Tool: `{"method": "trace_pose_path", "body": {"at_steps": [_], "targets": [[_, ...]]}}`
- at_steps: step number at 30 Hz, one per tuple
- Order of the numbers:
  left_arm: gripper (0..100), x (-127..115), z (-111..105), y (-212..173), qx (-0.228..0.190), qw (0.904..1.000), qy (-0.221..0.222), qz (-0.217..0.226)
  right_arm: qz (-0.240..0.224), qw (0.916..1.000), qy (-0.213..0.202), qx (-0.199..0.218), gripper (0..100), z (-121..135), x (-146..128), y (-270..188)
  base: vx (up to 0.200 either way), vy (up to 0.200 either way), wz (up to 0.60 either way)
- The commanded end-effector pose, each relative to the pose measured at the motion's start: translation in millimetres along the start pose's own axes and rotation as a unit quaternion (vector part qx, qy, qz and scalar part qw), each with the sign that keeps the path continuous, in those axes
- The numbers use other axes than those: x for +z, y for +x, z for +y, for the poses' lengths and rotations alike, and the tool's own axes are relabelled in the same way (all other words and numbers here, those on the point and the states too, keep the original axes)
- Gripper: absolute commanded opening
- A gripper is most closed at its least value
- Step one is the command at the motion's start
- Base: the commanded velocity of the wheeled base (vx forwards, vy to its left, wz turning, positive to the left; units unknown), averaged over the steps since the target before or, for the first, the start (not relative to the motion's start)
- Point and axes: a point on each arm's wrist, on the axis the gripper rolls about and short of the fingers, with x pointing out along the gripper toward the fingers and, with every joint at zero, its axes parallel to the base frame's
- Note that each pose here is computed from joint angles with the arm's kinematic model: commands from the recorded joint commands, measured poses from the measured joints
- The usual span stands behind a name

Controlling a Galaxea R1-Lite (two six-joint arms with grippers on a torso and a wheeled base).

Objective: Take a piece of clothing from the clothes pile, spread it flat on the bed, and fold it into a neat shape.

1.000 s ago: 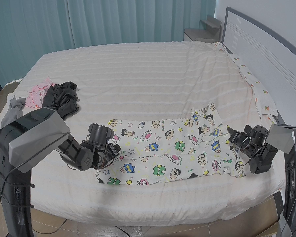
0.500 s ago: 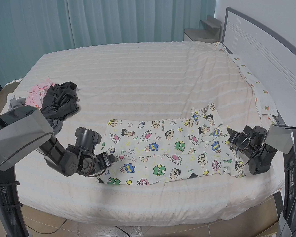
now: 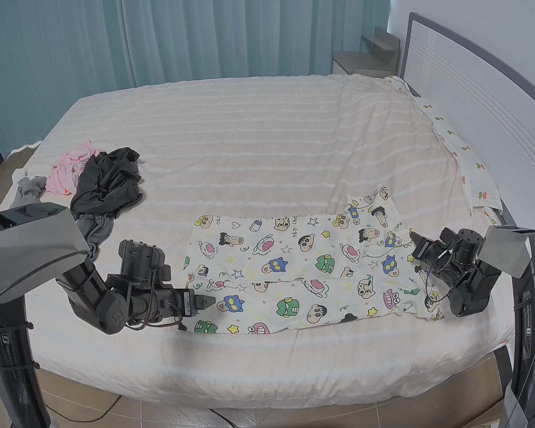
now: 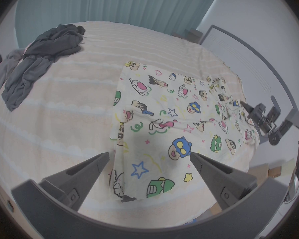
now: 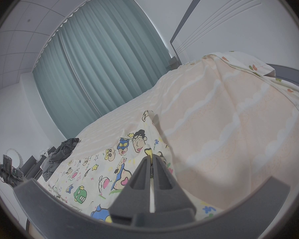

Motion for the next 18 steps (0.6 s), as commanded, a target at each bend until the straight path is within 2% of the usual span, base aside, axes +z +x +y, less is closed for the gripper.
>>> {"method": "trace_pose_path", "body": {"at_steps": [1, 8, 16, 17, 18], "targets": [[100, -6.7, 4.5, 9.8, -0.003, 0.9999, 0.003, 0.010, 0.000, 1.0000, 0.000, 0.001, 0, 0.2, 0.3, -1.8, 0.000, 0.000, 0.00], [100, -10.5, 4.0, 20.7, -0.013, 0.9999, 0.007, -0.008, -0.001, 1.0000, 0.000, 0.002, 0, 0.6, 1.1, -1.8, 0.000, 0.000, 0.00], [100, -16.2, 4.6, 26.3, -0.011, 0.9999, 0.008, 0.002, -0.001, 1.0000, 0.001, 0.002, 0, 0.5, 0.9, -1.8, 0.000, 0.000, 0.00], [0, -16.1, 4.6, 26.3, -0.011, 0.9999, 0.008, 0.001, -0.002, 1.0000, 0.000, 0.002, 0, 0.6, 1.3, -1.6, 0.000, 0.000, 0.00], [0, -16.1, 4.6, 26.3, -0.011, 0.9999, 0.008, 0.001, -0.002, 1.0000, 0.000, 0.002, 0, 0.6, 1.3, -1.6, 0.000, 0.000, 0.00]]}}
